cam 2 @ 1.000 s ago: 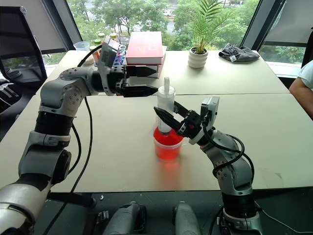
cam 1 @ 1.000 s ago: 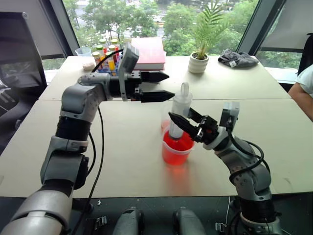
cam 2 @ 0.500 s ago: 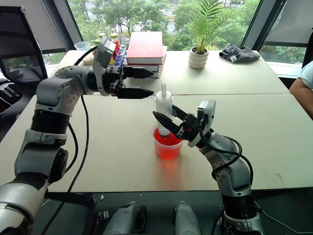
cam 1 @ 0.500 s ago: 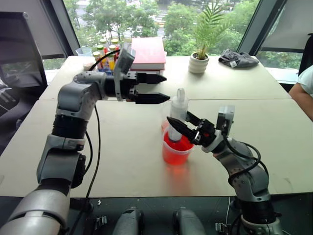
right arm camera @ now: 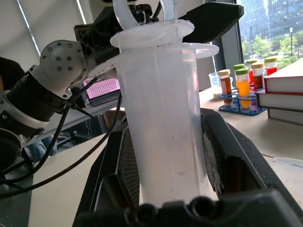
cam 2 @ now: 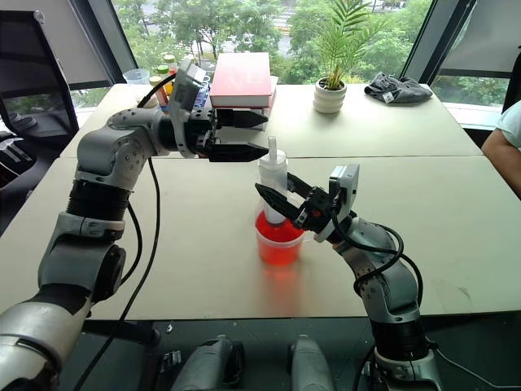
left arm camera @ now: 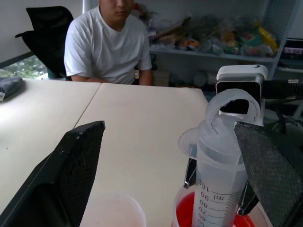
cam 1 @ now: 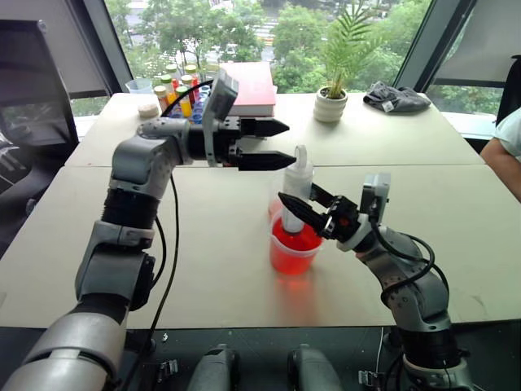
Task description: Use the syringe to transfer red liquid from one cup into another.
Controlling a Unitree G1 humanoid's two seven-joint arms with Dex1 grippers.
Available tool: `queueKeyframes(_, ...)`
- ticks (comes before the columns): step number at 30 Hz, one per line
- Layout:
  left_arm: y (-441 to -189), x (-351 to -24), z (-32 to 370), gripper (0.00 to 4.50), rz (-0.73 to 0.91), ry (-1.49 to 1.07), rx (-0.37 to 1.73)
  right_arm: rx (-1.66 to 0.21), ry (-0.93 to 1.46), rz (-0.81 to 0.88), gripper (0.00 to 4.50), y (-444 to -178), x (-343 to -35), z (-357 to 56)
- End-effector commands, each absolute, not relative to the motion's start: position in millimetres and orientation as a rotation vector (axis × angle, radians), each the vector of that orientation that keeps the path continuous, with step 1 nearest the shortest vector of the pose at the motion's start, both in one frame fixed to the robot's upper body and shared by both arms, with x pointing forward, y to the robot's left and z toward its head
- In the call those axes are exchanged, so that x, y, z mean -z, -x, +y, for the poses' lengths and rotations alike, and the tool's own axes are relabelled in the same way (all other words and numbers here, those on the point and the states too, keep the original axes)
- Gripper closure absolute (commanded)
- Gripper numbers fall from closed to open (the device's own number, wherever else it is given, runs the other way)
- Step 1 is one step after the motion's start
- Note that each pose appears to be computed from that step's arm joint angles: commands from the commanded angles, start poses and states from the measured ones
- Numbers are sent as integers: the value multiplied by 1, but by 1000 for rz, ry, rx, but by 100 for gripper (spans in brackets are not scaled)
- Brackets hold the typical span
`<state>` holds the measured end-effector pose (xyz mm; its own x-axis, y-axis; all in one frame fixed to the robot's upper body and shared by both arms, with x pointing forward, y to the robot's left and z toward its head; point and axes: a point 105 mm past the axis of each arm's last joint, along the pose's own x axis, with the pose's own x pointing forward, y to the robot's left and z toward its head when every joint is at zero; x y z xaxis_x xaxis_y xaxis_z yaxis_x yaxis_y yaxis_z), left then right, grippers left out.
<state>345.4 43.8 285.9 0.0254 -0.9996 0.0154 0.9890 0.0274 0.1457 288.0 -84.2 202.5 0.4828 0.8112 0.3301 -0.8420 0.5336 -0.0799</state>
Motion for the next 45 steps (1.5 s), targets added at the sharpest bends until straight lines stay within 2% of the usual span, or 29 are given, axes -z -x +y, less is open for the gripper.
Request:
queueKeyframes(1, -344, -297, 36, 0, -173, -149, 1552, -1024, -78, -408, 304, -280, -216, -83)
queueKeyframes(3, -344, -298, 31, 0, -180, -141, 1561, -1025, -76, -408, 304, -279, -216, -83)
queueKeyframes(6, -338, -300, 23, 87, -192, -114, 1611, -1029, -73, -401, 304, -278, -215, -82)
queueKeyframes(7, -335, -300, 23, 126, -189, -108, 1627, -1029, -72, -399, 304, -278, -215, -82)
queueKeyframes(11, -325, -300, 21, 351, -192, -91, 1683, -1032, -71, -394, 304, -278, -214, -82)
queueKeyframes(13, -323, -302, 22, 446, -200, -75, 1697, -1035, -73, -392, 304, -278, -214, -82)
queueKeyframes(29, -338, -337, 34, 446, -306, -61, 1576, -1064, -109, -288, 304, -275, -186, -81)
queueKeyframes(45, -343, -352, 42, 446, -353, -105, 1532, -1057, -115, -290, 304, -277, -186, -81)
